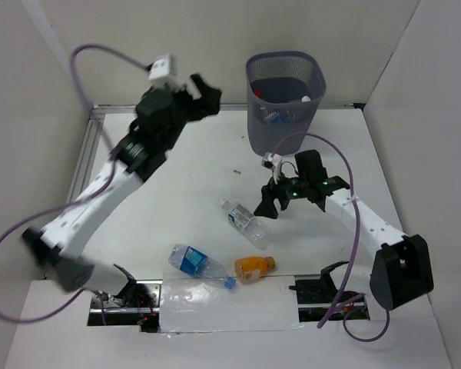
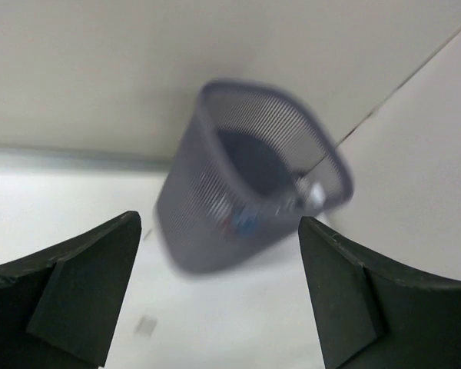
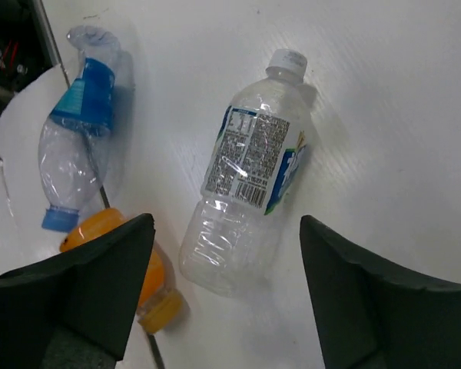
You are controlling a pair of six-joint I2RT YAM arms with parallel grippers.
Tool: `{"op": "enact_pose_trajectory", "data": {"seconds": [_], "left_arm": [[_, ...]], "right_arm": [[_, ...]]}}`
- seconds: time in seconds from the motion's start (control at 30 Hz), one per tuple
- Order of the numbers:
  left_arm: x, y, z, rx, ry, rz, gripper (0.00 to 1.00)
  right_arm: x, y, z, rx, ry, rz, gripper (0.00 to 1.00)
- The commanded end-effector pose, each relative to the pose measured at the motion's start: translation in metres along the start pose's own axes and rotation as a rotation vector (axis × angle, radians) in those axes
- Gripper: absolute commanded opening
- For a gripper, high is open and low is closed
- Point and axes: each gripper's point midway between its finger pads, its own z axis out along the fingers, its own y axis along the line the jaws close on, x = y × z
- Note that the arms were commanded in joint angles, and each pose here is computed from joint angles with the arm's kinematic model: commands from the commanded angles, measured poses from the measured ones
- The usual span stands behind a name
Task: Put the plastic bottles in the bin
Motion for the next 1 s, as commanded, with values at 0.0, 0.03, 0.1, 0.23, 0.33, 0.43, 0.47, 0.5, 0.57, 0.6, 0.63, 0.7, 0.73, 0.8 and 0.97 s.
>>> {"op": "enact_pose_trajectory", "data": {"seconds": [0.0,0.03,0.1,0.23,0.33,0.43,0.47,0.5,0.57,0.6,0.63,0.7,0.73,0.8,0.97], "left_arm": [[0.063,0.063,-0.093,-0.216,0.224,0.026,0.96],[0.059,0.07,-0.13,-0.229,0.232,-0.027,0.97],[0.134,0.11,-0.189,-0.389,0.44,-0.126,0.98],[0.201,0.142,-0.286,-0.552,0.633,-0.339,1.0],[0.226,0.146,-0.325,-0.567,0.705,-0.462,1.0],[0.243,0.147,-0.342,-0.567,0.805,-0.452,1.0],[0.251,0.145,-0.346,-0.57,0.862,-0.426,1.0],[0.253,0.143,-0.348,-0.559,0.881,-0.425,1.0],[0.263,0.143,-0.349,-0.577,0.929,-0.405,1.0],[0.266,0.141,-0.349,-0.566,0.946,-0.392,0.99],[0.268,0.137,-0.348,-0.553,0.959,-0.392,0.99],[0.276,0.133,-0.348,-0.545,0.996,-0.365,0.99],[0.284,0.127,-0.351,-0.532,1.026,-0.36,0.99],[0.3,0.12,-0.356,-0.545,1.086,-0.328,1.0],[0.342,0.087,-0.372,-0.531,1.164,-0.235,1.0]], "right_arm": [[-0.042,-0.013,0.021,0.08,-0.069,0.099,0.84],[-0.04,-0.017,0.026,0.11,-0.058,0.13,0.93],[-0.031,-0.017,0.041,0.125,-0.017,0.133,1.0],[-0.013,-0.019,0.063,0.143,0.066,0.108,1.0],[0.003,-0.019,0.077,0.17,0.126,0.065,1.0],[0.019,-0.029,0.085,0.226,0.185,0.045,1.0],[0.022,-0.03,0.09,0.232,0.198,0.039,0.92],[0.023,-0.033,0.089,0.25,0.2,0.038,0.92],[0.027,-0.03,0.096,0.245,0.214,0.027,0.6],[0.032,-0.033,0.098,0.255,0.228,0.049,0.51],[0.038,-0.034,0.101,0.253,0.246,0.057,0.45],[0.037,-0.039,0.101,0.276,0.249,0.055,0.41],[0.04,-0.04,0.102,0.275,0.257,0.059,0.39],[0.044,-0.04,0.102,0.272,0.279,0.06,0.37],[0.037,-0.038,0.102,0.255,0.273,0.039,0.03]]}}
